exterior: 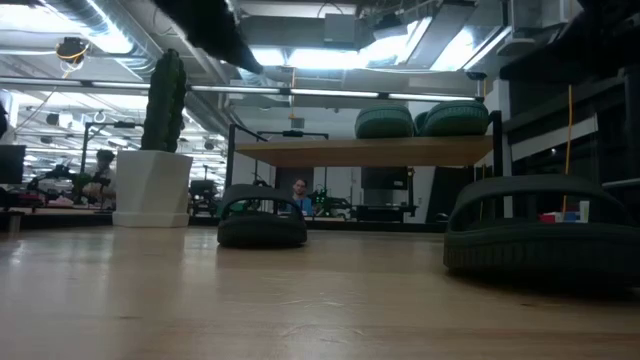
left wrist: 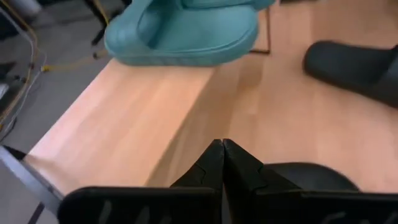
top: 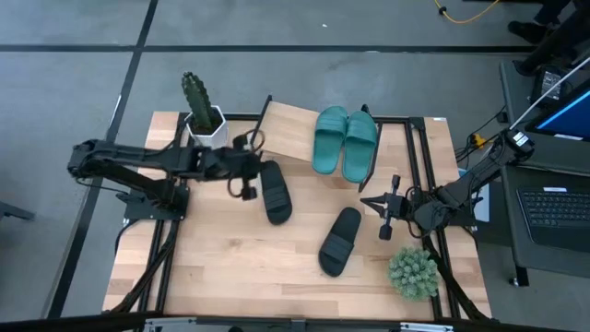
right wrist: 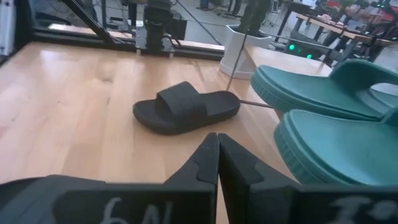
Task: Pick and place slides into the shelf
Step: Put the left black slide on the shelf
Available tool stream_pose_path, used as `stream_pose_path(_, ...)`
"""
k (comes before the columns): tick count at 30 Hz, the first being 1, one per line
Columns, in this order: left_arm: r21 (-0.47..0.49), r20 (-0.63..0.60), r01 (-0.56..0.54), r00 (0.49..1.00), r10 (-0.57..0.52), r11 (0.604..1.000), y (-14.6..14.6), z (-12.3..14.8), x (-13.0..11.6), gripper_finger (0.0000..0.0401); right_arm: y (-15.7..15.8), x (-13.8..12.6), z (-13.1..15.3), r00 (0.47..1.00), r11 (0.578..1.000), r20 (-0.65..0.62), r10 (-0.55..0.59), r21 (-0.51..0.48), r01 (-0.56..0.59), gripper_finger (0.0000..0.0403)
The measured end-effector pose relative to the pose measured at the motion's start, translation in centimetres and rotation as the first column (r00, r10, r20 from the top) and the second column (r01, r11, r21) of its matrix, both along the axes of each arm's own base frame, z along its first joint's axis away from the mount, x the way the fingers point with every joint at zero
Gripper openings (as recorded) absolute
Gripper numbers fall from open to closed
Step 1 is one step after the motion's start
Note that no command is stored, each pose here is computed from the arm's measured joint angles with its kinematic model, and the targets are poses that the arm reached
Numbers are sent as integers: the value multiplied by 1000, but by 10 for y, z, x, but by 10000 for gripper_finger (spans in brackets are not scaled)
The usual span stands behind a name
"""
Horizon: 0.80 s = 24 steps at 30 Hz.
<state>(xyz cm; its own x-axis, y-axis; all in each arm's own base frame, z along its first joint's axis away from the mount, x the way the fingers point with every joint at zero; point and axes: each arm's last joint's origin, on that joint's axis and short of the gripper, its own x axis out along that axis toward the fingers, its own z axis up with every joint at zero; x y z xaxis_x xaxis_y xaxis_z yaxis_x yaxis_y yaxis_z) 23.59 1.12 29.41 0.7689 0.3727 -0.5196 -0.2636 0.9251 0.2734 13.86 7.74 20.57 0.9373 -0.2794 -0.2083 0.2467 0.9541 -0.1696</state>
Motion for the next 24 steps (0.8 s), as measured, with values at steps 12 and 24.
stream_pose_path(12, -60, 101, 164, 982, -157, 985, -29, -51, -52, 0, 5, 3, 1, 998, 988, 33, 62, 137, -66, 11)
stream_pose_path(24, -113, 154, 342, 934, -323, 933, -44, -95, -67, 0, 16, 17, -13, 998, 982, 19, 52, 180, -55, 11)
